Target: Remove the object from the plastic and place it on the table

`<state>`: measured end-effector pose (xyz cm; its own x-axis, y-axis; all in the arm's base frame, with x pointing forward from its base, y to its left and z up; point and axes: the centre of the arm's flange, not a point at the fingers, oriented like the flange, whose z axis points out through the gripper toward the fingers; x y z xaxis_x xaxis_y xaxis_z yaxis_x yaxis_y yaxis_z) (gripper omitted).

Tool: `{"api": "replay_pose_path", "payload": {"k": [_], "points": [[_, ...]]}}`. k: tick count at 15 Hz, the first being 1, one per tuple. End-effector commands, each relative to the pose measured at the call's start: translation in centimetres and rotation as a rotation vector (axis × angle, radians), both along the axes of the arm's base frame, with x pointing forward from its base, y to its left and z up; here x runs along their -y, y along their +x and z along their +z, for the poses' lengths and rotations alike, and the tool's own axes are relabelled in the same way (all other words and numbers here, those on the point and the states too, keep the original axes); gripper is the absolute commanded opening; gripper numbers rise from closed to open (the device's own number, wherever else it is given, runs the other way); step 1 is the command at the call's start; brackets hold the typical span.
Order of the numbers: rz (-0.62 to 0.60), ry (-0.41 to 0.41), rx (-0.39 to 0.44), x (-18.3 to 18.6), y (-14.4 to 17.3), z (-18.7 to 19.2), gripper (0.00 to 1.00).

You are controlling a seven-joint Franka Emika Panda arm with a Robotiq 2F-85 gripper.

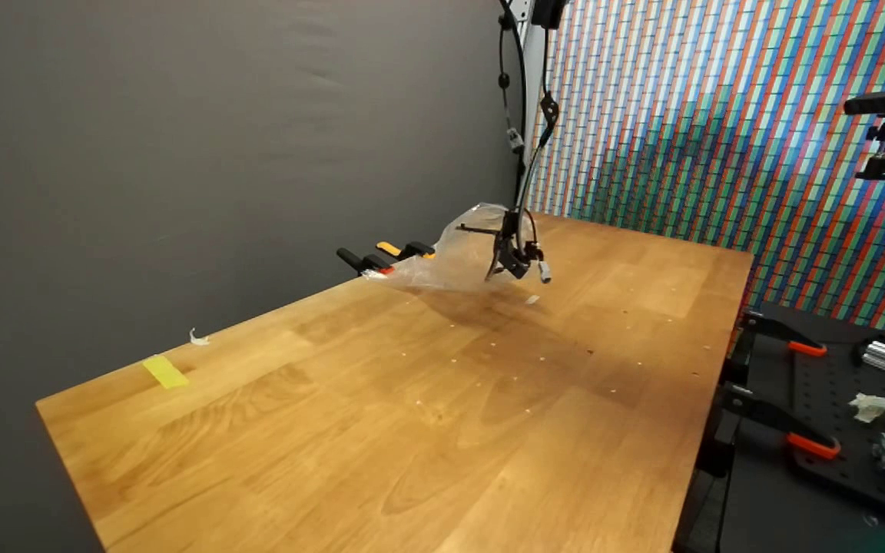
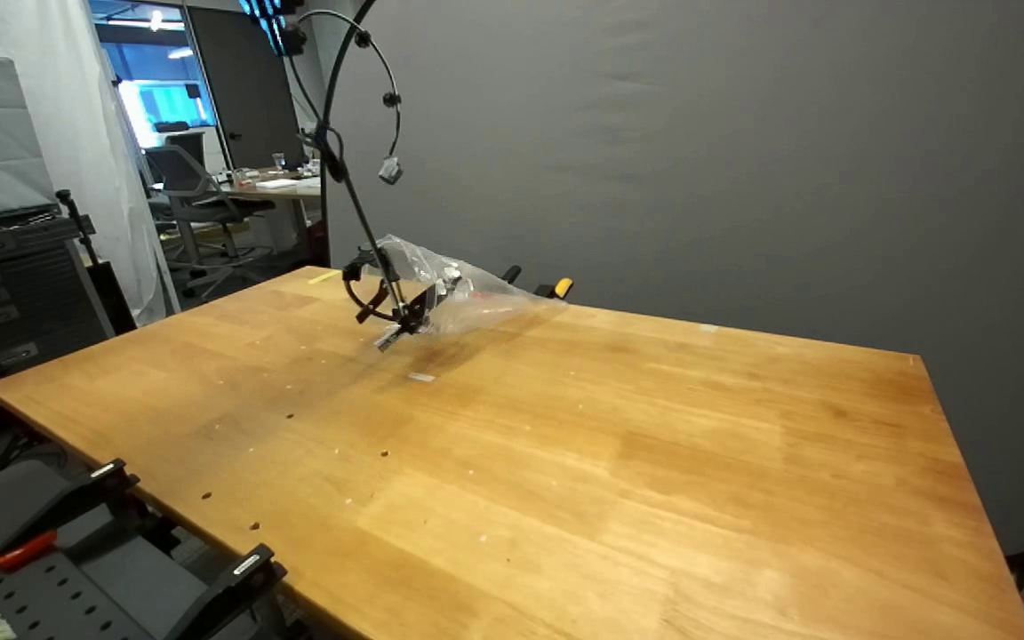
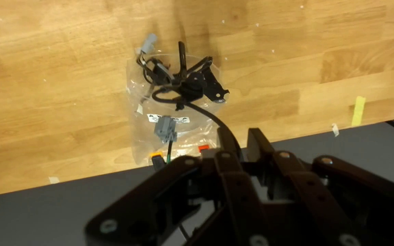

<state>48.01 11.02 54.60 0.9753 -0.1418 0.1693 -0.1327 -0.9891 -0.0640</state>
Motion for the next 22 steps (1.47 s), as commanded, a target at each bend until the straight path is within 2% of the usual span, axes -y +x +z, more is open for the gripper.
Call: {"api": "replay_pose_path", "payload": {"k": [1,6,9,16,22], "points": [[0.008,0.033,0.083,-3.3,-0.9,5.2,0.05],[0.050,0.080,0.142,-8.5,-1.7,9.5,0.05],[0.084,0.090,0.163,-11.9,-2.0,10.5,0.05],[0.146,0.111,0.127,-17.9,-1.5,6.8,0.05],[0.226,0.169,0.133,-27.4,-3.7,6.3,0.05]]}}
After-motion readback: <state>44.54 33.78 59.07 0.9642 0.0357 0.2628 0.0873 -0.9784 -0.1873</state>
